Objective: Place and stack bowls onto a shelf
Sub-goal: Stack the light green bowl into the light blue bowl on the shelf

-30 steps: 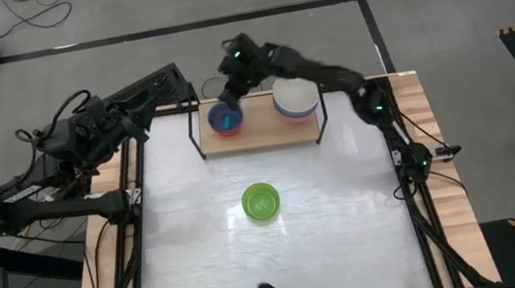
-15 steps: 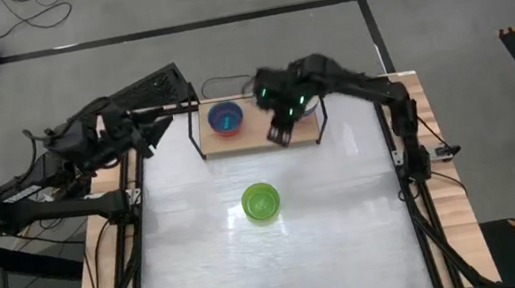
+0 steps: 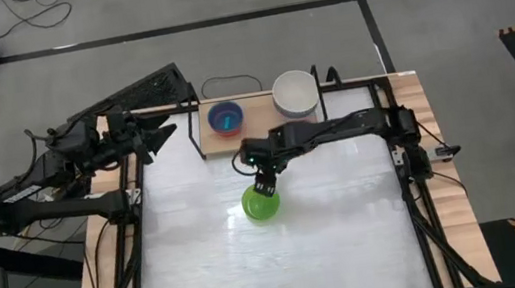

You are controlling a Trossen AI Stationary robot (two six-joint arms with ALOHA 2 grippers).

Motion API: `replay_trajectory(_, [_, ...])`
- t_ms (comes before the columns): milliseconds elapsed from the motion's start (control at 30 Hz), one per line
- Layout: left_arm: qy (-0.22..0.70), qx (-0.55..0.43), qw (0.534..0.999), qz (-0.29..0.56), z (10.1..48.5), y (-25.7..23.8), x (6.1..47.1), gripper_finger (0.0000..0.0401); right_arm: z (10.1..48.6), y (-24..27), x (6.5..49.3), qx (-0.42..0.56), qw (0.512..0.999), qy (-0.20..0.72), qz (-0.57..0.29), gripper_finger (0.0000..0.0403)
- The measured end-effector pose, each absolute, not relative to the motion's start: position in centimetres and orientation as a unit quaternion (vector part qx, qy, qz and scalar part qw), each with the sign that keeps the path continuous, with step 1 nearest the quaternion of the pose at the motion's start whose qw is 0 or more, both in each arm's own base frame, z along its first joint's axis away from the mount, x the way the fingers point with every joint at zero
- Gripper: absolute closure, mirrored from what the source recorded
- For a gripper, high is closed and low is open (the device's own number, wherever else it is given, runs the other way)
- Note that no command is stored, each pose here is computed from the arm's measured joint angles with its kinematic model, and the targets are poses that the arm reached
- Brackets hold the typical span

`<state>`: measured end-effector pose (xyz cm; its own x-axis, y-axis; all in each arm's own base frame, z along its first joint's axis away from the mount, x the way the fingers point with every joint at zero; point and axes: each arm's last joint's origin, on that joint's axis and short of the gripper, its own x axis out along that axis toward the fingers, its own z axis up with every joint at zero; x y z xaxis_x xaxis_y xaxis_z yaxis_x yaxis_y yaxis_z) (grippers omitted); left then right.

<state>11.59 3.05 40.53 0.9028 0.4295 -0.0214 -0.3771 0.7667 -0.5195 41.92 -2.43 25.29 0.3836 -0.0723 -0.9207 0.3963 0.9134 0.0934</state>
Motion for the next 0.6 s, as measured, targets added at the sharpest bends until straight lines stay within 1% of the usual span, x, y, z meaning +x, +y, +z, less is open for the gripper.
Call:
replay_trajectory(233, [-0.031,-0.274,0.936,0.219,40.1,3.0,11.6,0.0093,20.6,-2.9,41.3,0.170,0.809,0.541,-0.153,0.0158])
replay_trajectory(433, [-0.030,-0.278,0.935,0.220,40.1,3.0,11.6,0.0093,18.4,-1.3,40.9,0.175,0.814,0.537,-0.137,0.0159])
replay_trajectory(600, [-0.029,-0.277,0.935,0.220,40.1,3.0,11.6,0.0093,16.8,-1.4,40.5,0.187,0.810,0.537,-0.147,0.0168])
